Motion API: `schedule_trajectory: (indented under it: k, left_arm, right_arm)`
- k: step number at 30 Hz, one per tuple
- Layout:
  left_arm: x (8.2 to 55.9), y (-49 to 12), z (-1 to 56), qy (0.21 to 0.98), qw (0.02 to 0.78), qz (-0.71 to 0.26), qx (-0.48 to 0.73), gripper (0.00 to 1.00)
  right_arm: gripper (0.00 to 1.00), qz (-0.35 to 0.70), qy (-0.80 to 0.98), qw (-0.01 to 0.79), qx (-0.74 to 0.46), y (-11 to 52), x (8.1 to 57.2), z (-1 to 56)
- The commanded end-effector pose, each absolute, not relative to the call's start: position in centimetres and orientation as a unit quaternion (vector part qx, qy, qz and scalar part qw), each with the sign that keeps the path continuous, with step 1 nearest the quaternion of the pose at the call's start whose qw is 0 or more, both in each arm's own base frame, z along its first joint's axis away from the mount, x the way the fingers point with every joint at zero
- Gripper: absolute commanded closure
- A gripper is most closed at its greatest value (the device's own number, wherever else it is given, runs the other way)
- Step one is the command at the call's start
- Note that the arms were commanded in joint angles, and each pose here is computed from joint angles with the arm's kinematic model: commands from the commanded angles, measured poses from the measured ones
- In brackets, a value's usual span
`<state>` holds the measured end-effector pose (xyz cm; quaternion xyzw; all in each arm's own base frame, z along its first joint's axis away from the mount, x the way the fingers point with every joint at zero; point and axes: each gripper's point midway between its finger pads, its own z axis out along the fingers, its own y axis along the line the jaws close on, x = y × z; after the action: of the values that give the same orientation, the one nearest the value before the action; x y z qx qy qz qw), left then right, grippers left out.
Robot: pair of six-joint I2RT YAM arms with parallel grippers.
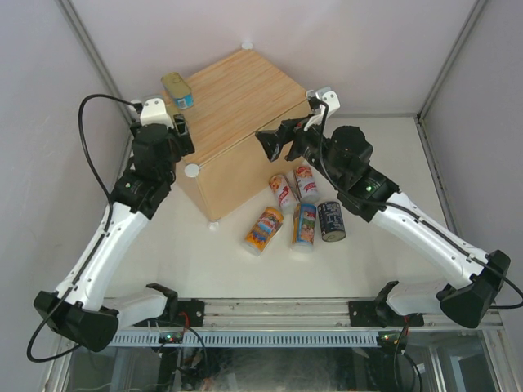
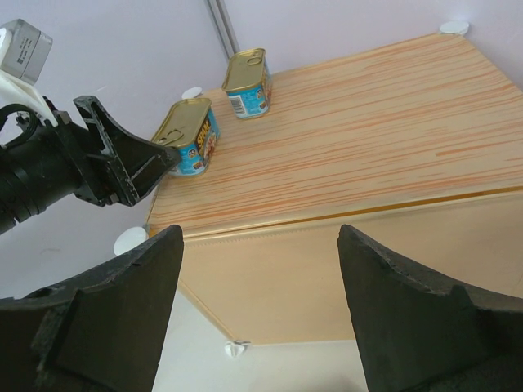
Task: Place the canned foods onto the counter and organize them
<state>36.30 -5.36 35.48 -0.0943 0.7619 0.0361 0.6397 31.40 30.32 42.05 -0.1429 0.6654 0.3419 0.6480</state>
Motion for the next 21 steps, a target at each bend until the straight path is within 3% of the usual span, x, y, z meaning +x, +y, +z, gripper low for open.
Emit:
schedule_trajectory:
  k: [1,21]
  left_arm:
    - [36.5,-4.7,37.0,0.744,0.661,0.029,-0.092,0.26]
    - [39.3,-4.2,36.8,0.74,0.659,0.032,-0.127,0.31]
  right_arm:
    - [0.24,0.359,0.646,0.659,-0.135,30.6,31.4,43.5]
    - [0.24,0.357,0.648,0.659,-0.136,30.7,31.8,43.2]
